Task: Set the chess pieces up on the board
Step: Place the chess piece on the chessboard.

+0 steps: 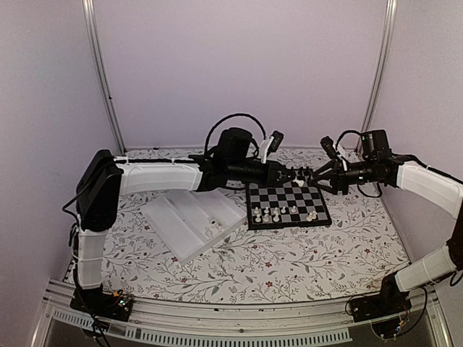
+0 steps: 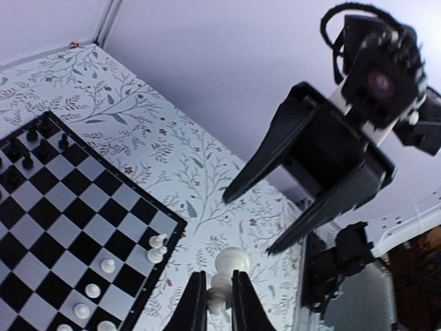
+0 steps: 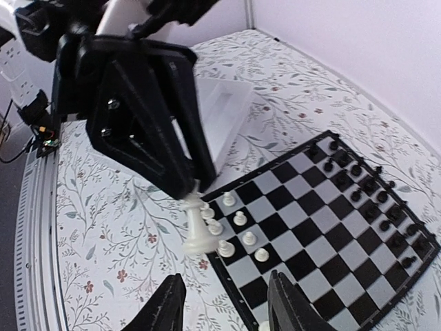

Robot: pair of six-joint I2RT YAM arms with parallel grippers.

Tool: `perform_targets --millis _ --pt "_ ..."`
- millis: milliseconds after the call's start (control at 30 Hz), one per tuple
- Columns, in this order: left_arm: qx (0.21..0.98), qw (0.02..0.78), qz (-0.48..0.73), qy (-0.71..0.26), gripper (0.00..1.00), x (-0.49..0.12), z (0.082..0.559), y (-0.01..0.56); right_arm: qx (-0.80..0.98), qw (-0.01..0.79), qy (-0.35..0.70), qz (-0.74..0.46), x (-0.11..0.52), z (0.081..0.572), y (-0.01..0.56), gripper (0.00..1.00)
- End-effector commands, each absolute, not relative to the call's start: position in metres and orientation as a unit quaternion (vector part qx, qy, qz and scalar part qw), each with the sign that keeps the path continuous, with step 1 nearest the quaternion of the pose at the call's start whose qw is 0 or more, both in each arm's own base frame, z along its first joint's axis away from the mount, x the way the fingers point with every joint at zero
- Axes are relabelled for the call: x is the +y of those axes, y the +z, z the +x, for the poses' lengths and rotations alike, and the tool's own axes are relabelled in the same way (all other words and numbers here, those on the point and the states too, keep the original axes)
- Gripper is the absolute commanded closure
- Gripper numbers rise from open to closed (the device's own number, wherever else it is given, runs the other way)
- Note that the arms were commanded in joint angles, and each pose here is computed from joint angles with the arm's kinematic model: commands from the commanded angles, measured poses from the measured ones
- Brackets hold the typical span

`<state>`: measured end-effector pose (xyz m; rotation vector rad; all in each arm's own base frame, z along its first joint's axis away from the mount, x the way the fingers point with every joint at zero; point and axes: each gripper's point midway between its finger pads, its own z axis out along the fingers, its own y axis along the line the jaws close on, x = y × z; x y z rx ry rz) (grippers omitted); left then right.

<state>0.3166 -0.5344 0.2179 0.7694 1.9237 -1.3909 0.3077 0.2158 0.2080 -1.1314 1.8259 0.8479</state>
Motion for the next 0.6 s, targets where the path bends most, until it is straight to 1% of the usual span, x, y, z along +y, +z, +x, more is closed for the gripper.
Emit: perform_targets --millis 0,133,233,367,567 --pt "0.785 0.329 0.374 -0.369 0.94 -0.537 0.316 0.158 0.737 0.445 0.313 -0.401 0.18 0.326 0.233 0.55" --pt "0.792 0.345 0.419 -0.281 0.93 -0.545 0.317 0.144 0.78 0.466 0.234 -0.345 0.15 0.356 0.224 0.53" --pt "0.794 0.347 0.445 -0.226 0.93 -0.547 0.319 0.128 0.798 0.465 0.2 -0.328 0.138 0.366 0.215 0.53" --pt "0.793 0.337 0.478 -0.173 0.93 -0.553 0.318 0.11 0.804 0.457 0.195 -0.326 0.136 0.369 0.205 0.52" --pt "0.789 0.332 0.502 -0.127 0.93 -0.553 0.319 0.094 0.807 0.45 0.194 -0.328 0.136 0.37 0.198 0.52"
